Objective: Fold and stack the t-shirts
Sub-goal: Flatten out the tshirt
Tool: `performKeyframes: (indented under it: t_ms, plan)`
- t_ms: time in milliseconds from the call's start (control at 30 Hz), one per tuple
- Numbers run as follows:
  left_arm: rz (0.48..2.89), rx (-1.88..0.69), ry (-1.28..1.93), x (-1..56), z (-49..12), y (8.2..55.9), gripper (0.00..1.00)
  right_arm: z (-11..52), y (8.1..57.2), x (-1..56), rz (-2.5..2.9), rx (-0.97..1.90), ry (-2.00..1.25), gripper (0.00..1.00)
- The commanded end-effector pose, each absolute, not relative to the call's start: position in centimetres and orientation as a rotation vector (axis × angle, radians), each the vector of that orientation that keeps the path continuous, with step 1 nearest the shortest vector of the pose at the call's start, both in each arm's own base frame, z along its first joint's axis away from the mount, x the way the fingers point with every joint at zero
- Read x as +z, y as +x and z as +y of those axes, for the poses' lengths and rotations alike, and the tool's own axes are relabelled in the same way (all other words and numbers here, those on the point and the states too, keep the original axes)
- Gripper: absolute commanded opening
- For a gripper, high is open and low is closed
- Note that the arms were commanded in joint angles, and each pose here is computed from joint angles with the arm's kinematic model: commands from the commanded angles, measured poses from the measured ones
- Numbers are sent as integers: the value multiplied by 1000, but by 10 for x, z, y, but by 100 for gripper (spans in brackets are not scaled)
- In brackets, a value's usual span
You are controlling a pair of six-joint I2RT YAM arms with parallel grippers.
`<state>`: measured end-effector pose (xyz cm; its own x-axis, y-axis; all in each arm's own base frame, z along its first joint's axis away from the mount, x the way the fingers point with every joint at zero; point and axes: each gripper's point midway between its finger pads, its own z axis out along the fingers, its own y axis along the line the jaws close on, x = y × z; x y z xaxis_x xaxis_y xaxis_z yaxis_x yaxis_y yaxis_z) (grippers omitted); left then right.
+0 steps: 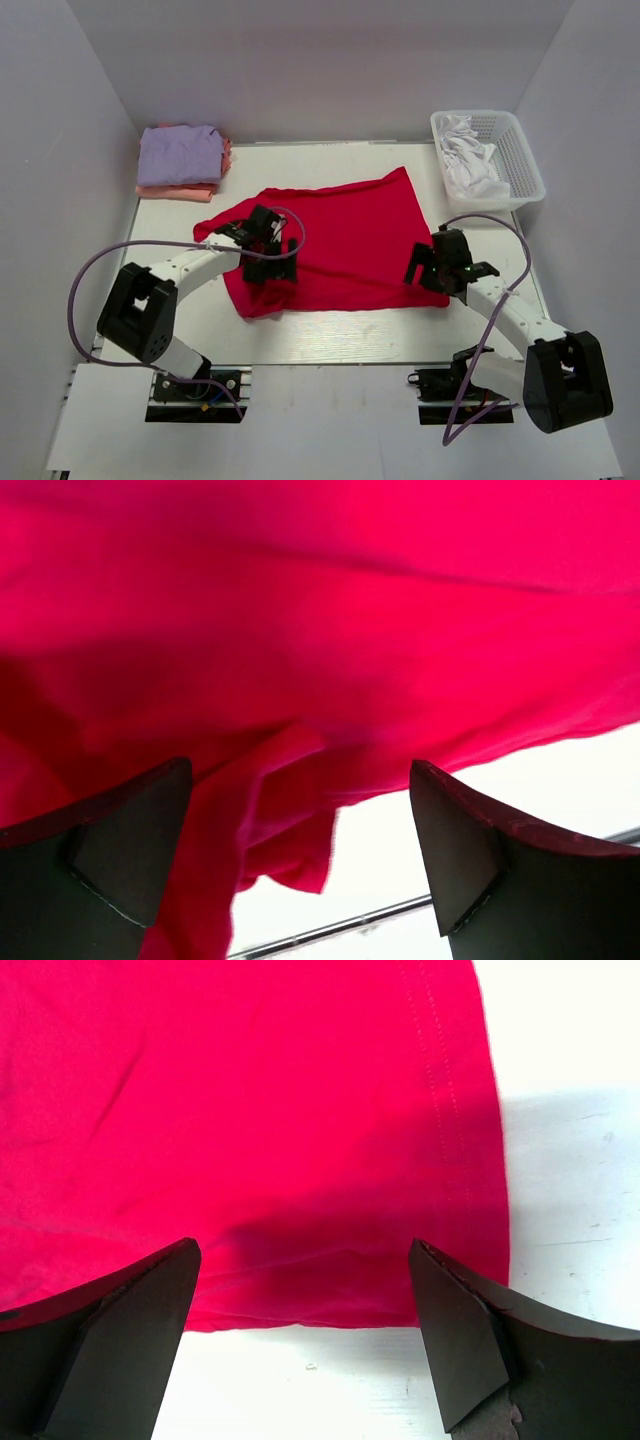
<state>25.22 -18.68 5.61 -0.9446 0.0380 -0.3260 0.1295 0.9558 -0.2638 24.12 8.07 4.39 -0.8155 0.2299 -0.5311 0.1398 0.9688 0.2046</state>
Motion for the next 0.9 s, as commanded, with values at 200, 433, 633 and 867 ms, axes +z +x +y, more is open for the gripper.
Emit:
performKeyframes:
  t_ms: [200,433,633,867]
  plan:
    - [2687,-328,114,66,-186,254,98,86,242,41,2552,244,232,90]
    - [2810,-24,57,30,-159,243,79,84,241,42,2548,234,233,90]
    - [2697,-26,-48,64,-156,253,32,84,242,44,2541,237,241,90]
    - [2611,-102,-218,92,-147,242,0,84,240,42,2548,232,245,90]
